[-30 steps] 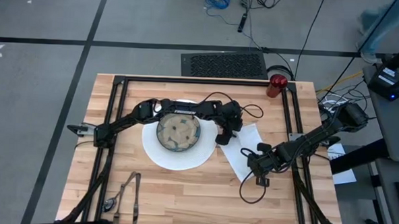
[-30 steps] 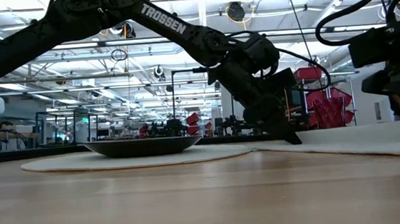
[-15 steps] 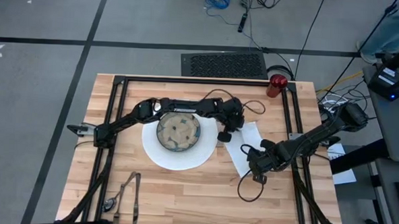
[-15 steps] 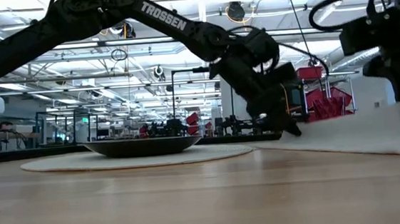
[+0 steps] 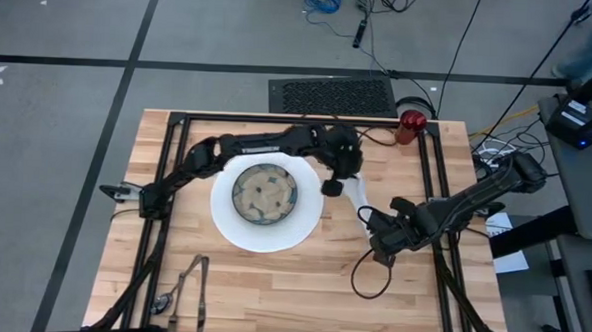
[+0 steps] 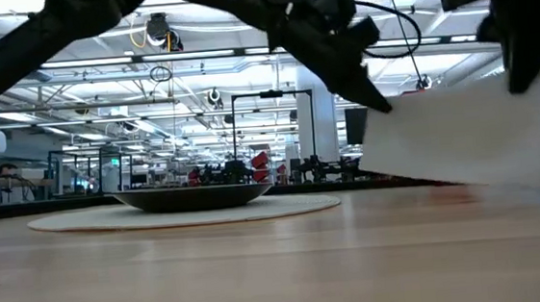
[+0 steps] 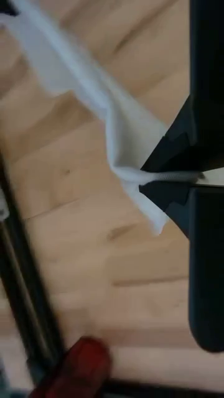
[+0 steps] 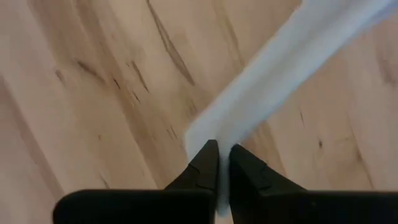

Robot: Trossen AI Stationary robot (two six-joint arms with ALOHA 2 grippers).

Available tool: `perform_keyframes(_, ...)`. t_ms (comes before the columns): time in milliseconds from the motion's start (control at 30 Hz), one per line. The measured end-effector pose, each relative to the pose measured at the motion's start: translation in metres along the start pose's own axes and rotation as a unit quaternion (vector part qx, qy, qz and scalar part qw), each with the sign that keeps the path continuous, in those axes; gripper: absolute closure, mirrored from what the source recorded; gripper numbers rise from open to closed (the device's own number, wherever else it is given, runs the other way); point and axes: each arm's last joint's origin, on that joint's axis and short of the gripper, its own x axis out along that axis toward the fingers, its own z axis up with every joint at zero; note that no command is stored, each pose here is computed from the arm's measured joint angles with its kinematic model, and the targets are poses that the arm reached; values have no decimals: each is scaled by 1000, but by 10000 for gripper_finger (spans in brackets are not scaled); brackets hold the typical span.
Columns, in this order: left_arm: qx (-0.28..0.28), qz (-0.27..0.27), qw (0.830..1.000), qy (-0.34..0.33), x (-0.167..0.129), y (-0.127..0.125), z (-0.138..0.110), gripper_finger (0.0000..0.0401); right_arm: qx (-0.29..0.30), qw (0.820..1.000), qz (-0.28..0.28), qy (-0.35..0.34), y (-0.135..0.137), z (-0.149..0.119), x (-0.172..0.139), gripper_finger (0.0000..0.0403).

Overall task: Set table place
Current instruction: Fold the white napkin

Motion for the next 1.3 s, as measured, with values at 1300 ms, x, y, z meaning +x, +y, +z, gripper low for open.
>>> perform_keyframes(1300,-66,20,997,46,44,-39,-46,401,-2,997,-80,-1,-2,-31,18,403)
